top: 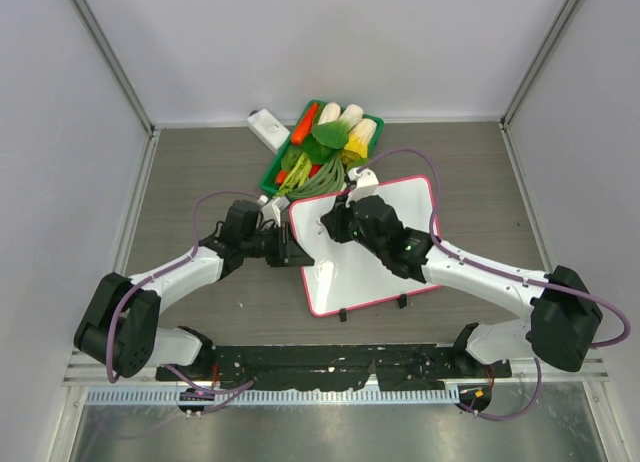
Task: Write a sentence on the whiteboard
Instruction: Write with the whiteboard marker on the whiteboard.
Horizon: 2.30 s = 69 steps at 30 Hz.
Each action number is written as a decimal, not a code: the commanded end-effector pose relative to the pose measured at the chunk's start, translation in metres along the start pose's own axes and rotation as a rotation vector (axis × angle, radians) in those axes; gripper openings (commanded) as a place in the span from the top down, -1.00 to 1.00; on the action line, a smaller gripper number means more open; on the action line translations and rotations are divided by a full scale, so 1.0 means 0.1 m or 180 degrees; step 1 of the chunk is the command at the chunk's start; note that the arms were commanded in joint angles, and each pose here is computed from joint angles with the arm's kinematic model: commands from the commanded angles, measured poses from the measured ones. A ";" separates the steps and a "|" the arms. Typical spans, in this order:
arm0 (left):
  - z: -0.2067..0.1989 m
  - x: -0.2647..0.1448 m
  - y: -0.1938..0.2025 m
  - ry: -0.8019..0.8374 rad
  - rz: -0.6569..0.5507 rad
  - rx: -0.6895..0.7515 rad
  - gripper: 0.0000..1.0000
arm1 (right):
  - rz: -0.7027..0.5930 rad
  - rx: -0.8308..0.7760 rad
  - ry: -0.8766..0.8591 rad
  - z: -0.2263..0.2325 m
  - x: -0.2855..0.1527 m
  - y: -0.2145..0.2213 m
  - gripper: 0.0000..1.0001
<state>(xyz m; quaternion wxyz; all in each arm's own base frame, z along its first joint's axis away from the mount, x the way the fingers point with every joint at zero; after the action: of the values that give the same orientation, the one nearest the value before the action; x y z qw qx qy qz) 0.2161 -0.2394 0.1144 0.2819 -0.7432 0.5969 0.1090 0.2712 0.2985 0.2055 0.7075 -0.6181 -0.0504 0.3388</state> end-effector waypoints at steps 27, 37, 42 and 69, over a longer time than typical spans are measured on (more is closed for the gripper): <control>0.31 0.00 0.08 -0.0570 -0.0020 0.0058 1.00 | -0.0702 0.0236 0.0021 0.07 -0.29 -0.75 0.97; 0.30 -0.01 0.07 -0.0583 -0.0031 0.0078 1.00 | -0.0569 0.0279 0.0126 0.00 -0.19 -0.54 0.97; 0.30 0.00 0.09 -0.0582 -0.0014 0.0078 1.00 | -0.0474 0.0238 0.0168 -0.03 -0.12 -0.41 0.97; 0.30 -0.01 0.10 -0.0605 -0.0020 0.0099 1.00 | -0.0379 0.0219 0.0402 -0.20 -0.06 -0.15 0.97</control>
<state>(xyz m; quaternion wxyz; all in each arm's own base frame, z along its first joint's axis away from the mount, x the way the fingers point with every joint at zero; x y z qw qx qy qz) 0.2132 -0.2411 0.1157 0.2912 -0.7407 0.5943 0.1155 0.2778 0.2841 0.2124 0.7413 -0.6065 -0.0364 0.2852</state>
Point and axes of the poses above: each gripper's point midway between its finger pads, its own x axis out along the fingers, its own z axis along the line the jaws close on, y = z × x, the point moved 2 cm from there along -x, back along the fingers, and after that the axes turned 8 degrees about -x, right-handed, at the moved point
